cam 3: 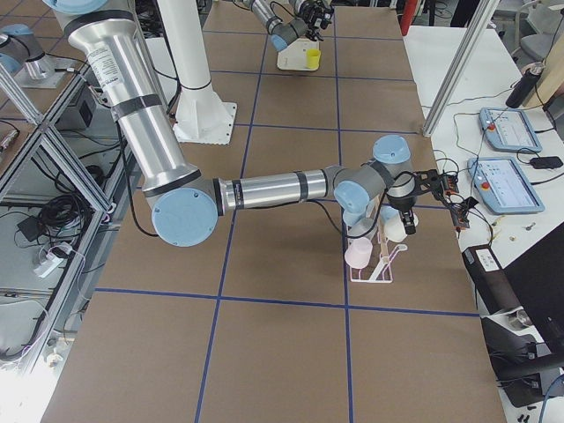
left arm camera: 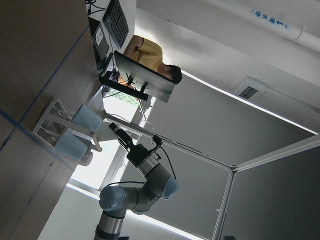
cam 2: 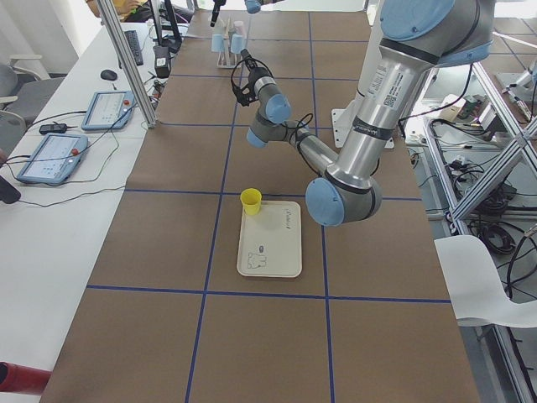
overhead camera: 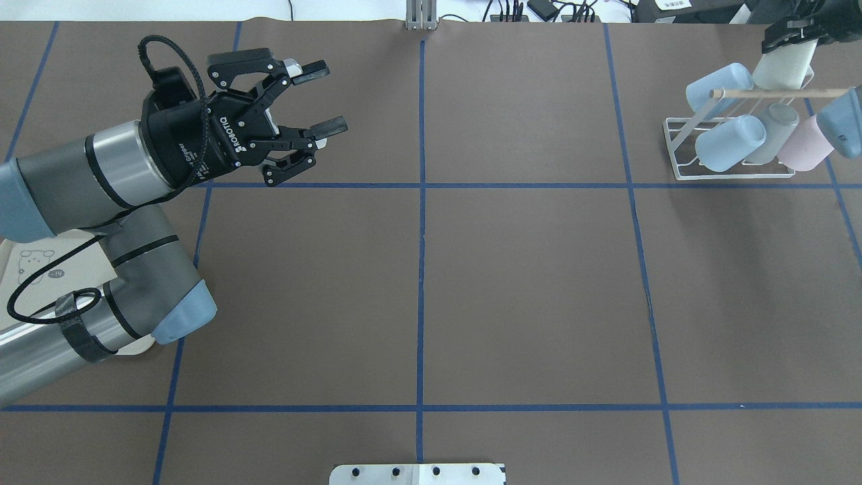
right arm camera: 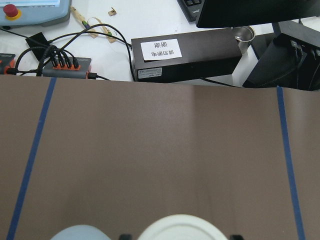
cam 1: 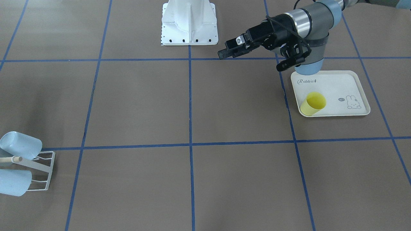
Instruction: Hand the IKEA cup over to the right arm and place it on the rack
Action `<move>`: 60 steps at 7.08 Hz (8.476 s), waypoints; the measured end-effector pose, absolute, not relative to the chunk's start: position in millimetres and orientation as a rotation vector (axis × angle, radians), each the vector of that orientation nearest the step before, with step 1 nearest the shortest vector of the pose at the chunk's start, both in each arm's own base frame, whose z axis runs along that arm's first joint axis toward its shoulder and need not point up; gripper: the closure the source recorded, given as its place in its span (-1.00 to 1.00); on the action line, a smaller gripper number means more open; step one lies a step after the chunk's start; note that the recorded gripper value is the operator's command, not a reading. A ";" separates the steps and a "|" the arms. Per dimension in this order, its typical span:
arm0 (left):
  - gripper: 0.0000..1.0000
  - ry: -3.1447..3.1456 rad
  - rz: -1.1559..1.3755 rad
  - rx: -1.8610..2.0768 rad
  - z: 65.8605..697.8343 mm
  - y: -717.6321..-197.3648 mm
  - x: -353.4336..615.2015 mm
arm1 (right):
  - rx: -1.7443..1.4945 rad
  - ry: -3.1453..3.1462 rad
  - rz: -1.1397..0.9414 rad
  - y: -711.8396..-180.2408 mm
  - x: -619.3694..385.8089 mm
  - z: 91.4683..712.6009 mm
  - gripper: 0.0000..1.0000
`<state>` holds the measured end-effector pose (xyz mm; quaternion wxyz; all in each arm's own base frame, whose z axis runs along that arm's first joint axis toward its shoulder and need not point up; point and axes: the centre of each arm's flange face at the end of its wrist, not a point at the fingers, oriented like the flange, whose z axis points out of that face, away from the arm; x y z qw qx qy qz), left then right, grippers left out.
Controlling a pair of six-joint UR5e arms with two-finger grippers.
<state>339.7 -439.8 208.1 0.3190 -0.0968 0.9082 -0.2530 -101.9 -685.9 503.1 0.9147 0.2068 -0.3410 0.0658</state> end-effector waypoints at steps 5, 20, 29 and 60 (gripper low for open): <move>-0.38 2.391 -0.662 -0.255 206.8 -439.0 338.8 | 0.436 -0.669 0.138 -686.4 -108.9 506.3 -0.99; -0.35 1.350 -0.311 0.539 425.0 -498.3 185.8 | 0.419 -1.008 0.385 -624.6 -261.7 313.7 -1.00; -0.26 0.942 -0.212 0.188 511.1 -454.8 243.2 | 0.421 -1.014 0.376 -616.9 -297.5 301.6 -1.00; 1.00 2.181 -0.613 0.006 109.2 -417.9 349.3 | -0.064 -1.674 0.812 -425.7 -225.7 85.0 -1.00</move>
